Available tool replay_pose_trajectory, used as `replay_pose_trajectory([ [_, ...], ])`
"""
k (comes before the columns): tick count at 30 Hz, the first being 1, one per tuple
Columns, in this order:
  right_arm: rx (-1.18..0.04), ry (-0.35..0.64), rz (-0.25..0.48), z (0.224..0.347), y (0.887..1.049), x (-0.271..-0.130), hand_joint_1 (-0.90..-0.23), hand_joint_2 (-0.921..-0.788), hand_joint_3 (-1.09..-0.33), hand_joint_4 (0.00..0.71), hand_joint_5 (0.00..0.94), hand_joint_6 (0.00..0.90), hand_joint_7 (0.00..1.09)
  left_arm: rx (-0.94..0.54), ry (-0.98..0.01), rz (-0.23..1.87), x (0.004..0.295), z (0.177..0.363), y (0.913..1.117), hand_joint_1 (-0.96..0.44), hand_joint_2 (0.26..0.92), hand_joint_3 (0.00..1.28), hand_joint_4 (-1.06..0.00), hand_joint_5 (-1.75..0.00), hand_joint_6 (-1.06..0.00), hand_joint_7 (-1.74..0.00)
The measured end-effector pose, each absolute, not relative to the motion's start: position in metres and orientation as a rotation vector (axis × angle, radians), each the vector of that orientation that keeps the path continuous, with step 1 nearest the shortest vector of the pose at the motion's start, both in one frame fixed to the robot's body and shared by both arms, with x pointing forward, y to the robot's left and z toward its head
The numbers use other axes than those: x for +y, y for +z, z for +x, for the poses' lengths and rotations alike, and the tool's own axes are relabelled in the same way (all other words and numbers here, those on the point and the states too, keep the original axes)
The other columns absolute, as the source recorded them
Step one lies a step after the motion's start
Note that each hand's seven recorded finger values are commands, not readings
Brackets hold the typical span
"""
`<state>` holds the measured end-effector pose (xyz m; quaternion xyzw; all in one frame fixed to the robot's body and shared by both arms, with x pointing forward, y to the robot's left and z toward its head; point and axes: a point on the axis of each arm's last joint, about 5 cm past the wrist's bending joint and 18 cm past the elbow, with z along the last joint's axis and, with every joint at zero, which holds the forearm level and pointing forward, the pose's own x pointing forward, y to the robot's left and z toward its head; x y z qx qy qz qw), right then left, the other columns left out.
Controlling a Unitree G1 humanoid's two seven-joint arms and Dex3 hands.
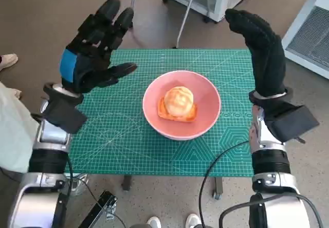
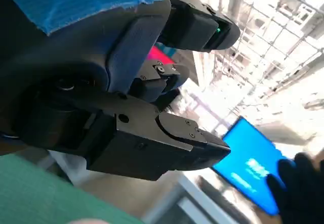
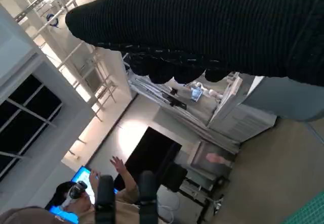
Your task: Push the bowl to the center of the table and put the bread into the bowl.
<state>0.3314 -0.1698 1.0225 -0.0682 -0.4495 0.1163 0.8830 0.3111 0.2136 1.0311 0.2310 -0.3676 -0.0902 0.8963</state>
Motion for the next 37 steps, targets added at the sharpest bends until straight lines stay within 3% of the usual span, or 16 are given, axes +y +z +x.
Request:
replay_pose_trajectory([
  [2, -0.937, 0.239, -0.148, 0.331, 1.024, -0.172, -0.624, -0.921, -0.678, 0.267, 0.000, -0.001, 0.72, -0.776, -0.178, 0.431, 0.213, 0.309, 1.032, 0.15, 0.920, 0.17, -0.16, 0.00, -0.32, 0.00],
  [7, -0.939, 0.235, -0.150, 0.331, 1.025, -0.173, -0.608, -0.921, -0.680, 0.265, 0.000, -0.001, 0.72, -0.811, -0.167, 0.328, 0.212, 0.303, 1.034, 0.16, 0.809, 0.41, -0.15, 0.00, -0.29, -0.01],
  [12, -0.937, 0.233, -0.148, 0.331, 1.025, -0.173, -0.603, -0.921, -0.681, 0.267, 0.001, -0.001, 0.72, -0.809, -0.177, 0.264, 0.209, 0.300, 1.031, 0.17, 0.767, 0.50, -0.15, 0.00, -0.28, -0.03],
  [17, -0.942, 0.229, -0.147, 0.331, 1.026, -0.173, -0.600, -0.921, -0.681, 0.268, 0.002, -0.001, 0.71, -0.777, -0.199, 0.240, 0.208, 0.299, 1.022, 0.15, 0.759, 0.51, -0.15, 0.00, -0.27, -0.06],
  [18, -0.942, 0.228, -0.147, 0.331, 1.026, -0.173, -0.599, -0.921, -0.681, 0.268, 0.002, -0.001, 0.71, -0.771, -0.203, 0.238, 0.208, 0.299, 1.021, 0.15, 0.762, 0.50, -0.15, 0.00, -0.23, -0.13],
  [19, -0.942, 0.227, -0.147, 0.331, 1.026, -0.173, -0.599, -0.921, -0.682, 0.268, 0.002, -0.001, 0.71, -0.766, -0.207, 0.235, 0.208, 0.299, 1.019, 0.14, 0.766, 0.48, -0.14, 0.00, -0.12, -0.36],
  [24, -0.943, 0.225, -0.151, 0.331, 1.026, -0.173, -0.597, -0.921, -0.686, 0.268, 0.001, -0.001, 0.71, -0.752, -0.216, 0.232, 0.208, 0.300, 1.017, 0.12, 0.767, 0.47, -0.15, -0.01, -0.02, -0.56],
  [37, -0.952, 0.212, -0.161, 0.331, 1.026, -0.175, -0.593, -0.921, -0.693, 0.268, 0.001, -0.001, 0.71, -0.735, -0.205, 0.225, 0.211, 0.300, 1.013, 0.08, 0.767, 0.46, -0.15, -0.01, 0.00, -0.60],
])
